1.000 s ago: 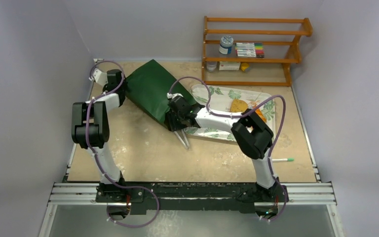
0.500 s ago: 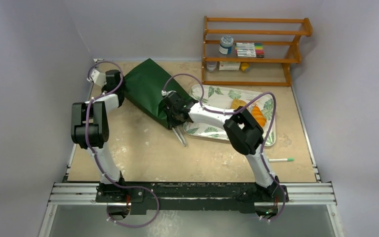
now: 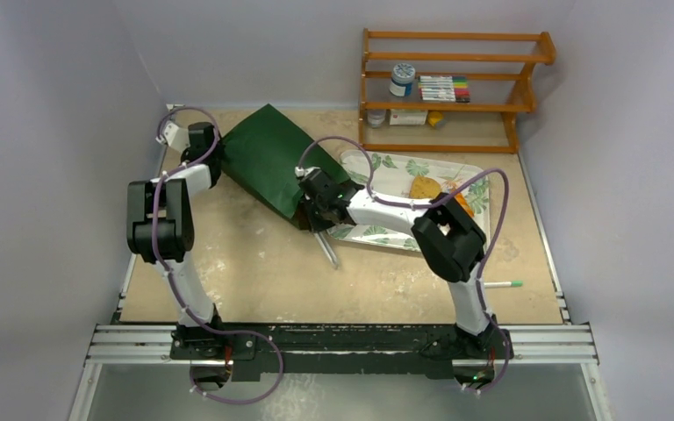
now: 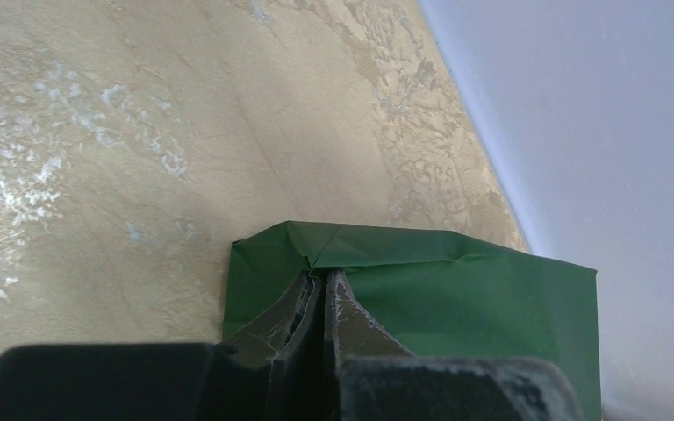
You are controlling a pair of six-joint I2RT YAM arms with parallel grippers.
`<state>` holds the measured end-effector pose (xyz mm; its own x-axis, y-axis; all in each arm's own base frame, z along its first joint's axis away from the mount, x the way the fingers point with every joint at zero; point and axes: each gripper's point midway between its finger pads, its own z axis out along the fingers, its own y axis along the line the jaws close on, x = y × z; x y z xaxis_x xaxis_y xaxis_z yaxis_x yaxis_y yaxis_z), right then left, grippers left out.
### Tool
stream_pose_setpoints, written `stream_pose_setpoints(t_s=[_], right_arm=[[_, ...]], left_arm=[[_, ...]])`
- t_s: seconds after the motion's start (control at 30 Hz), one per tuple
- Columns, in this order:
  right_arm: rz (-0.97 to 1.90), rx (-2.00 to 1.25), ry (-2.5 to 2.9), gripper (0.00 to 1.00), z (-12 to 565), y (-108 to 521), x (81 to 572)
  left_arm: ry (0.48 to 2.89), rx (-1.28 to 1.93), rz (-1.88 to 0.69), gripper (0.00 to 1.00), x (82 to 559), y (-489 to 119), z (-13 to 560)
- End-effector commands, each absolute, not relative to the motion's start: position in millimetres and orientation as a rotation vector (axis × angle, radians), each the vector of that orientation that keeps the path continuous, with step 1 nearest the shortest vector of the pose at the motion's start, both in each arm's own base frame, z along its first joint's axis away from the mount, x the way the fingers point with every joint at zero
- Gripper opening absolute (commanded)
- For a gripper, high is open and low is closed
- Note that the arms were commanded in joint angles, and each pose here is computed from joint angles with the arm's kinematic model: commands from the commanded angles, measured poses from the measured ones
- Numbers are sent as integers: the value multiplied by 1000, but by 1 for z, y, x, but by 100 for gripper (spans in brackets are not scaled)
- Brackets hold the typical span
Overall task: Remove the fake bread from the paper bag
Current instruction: Take out the fake bread from the paper bag.
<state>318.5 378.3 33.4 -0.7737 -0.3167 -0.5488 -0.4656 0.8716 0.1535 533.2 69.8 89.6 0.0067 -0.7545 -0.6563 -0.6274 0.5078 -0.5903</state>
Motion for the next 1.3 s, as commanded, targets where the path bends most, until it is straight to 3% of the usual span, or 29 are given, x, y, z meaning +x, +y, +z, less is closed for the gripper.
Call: stream_pose_setpoints(t_s=[0.0,0.7,1.27], right_arm=[[435,-558,2463,2,78,368,311],[513,-497,2453,0,114,305,248],[572,-481,2480,0,121,270,198]], left_arm=[[1705,-1184,-139,0,543,73,96],[1685,-1229,-96,0,547,81,97],[1595,-1336,-3,0,549,143,100]])
